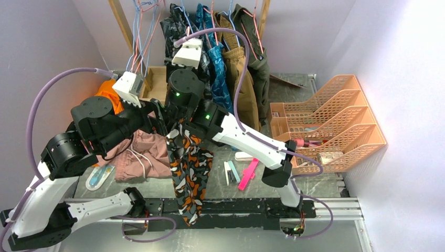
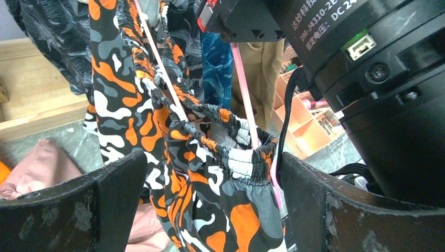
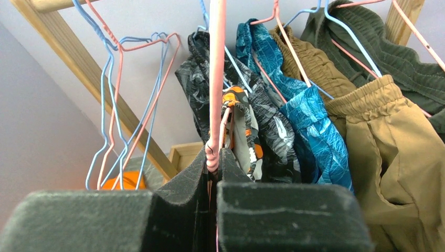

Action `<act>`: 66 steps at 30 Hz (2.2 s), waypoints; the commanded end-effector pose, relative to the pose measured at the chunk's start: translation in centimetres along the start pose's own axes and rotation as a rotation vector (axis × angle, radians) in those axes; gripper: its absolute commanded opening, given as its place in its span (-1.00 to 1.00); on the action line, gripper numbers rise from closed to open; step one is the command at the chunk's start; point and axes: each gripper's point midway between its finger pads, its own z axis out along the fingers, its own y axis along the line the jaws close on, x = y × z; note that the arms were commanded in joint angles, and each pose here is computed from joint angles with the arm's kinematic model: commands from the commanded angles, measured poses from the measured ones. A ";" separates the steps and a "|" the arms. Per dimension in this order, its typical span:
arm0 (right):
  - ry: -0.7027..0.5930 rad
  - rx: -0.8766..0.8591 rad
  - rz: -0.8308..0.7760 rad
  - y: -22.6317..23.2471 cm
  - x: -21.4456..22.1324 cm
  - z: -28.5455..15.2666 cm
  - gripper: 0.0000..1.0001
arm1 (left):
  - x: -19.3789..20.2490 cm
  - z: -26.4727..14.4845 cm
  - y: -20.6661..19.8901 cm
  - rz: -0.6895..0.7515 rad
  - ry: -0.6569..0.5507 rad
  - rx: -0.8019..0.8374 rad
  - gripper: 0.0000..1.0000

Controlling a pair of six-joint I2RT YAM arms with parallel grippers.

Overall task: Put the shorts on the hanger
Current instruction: Place the hanger at the clothesline.

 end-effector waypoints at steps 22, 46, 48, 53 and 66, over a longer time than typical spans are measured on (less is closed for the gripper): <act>-0.014 0.008 0.085 -0.1 -1.1 0.6 -1.00 | 3.9 -3.1 -1.6 0.134 0.013 0.235 0.97; -0.004 -0.011 0.098 0.4 -0.9 0.2 -1.00 | 1.9 -2.1 -3.0 0.163 -0.017 0.271 0.97; -0.003 -0.010 0.095 0.4 -0.9 0.2 -1.00 | 2.0 -1.3 -2.1 0.167 -0.011 0.213 0.97; -0.002 -0.013 0.097 0.4 -0.9 0.1 -1.00 | 2.2 -0.6 -0.3 0.180 -0.015 0.113 0.97; 0.003 -0.028 0.107 0.9 -0.5 -0.2 -1.00 | 3.6 0.7 1.4 0.223 0.018 0.026 0.36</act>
